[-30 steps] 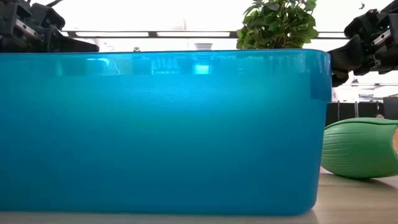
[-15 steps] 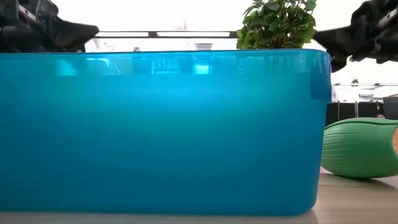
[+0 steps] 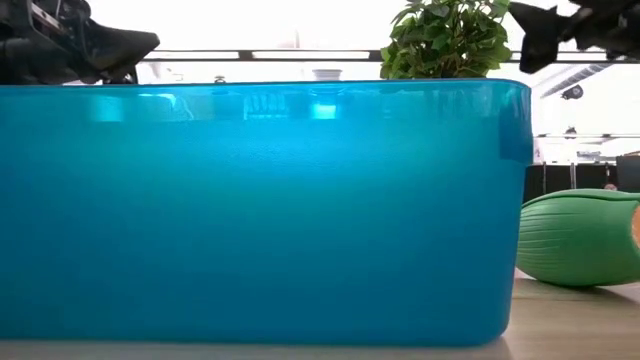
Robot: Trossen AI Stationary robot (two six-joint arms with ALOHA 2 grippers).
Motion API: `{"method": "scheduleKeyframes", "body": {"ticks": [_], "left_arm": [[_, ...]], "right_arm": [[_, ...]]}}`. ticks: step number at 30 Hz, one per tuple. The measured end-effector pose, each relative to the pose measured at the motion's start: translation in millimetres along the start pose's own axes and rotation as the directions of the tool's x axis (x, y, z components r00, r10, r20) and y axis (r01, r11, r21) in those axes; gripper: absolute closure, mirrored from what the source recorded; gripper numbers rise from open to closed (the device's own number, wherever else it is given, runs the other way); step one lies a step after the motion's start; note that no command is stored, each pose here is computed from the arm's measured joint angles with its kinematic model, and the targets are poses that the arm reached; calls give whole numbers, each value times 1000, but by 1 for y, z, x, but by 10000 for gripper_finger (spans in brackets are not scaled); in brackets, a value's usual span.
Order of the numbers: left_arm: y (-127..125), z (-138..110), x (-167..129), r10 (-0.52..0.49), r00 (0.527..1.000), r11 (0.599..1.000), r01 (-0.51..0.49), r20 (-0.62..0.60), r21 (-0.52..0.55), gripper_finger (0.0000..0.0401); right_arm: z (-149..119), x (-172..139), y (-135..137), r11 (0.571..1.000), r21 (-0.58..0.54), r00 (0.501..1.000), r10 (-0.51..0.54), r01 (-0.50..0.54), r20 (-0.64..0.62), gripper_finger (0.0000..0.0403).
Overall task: Pick and placing Produce into tupperware
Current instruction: Put the red tomato into the blue bin
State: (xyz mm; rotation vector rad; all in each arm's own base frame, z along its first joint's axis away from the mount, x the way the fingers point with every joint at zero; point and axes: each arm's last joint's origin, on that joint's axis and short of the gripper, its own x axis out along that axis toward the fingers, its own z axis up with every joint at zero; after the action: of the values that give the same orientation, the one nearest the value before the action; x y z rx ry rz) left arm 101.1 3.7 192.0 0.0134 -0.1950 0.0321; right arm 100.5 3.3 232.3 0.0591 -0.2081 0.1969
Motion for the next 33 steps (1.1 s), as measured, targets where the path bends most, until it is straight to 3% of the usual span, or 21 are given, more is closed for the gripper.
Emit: {"method": "scheduleKeyframes", "body": {"ticks": [7, 17, 20, 27, 33], "left_arm": [[0, -3, 2, 8, 999, 1000, -8, -34, -1, 401], [0, -7, 5, 8, 998, 1000, -8, -69, -1, 401], [0, -6, 5, 9, 998, 1000, -9, -65, -1, 401], [0, -7, 5, 11, 998, 1000, -11, -68, -1, 401], [0, -7, 5, 11, 998, 1000, -11, -66, -1, 401]], "right_arm": [[18, 25, -1, 998, 64, 973, 8, 7, -231, 150], [31, 74, -4, 996, 87, 817, 28, 28, -576, 156], [32, 86, -5, 993, 75, 725, -16, 93, -689, 158], [24, 105, -8, 958, -22, 447, -154, 286, -881, 159], [8, 121, -6, 943, -33, 301, -138, 330, -944, 161]]}}
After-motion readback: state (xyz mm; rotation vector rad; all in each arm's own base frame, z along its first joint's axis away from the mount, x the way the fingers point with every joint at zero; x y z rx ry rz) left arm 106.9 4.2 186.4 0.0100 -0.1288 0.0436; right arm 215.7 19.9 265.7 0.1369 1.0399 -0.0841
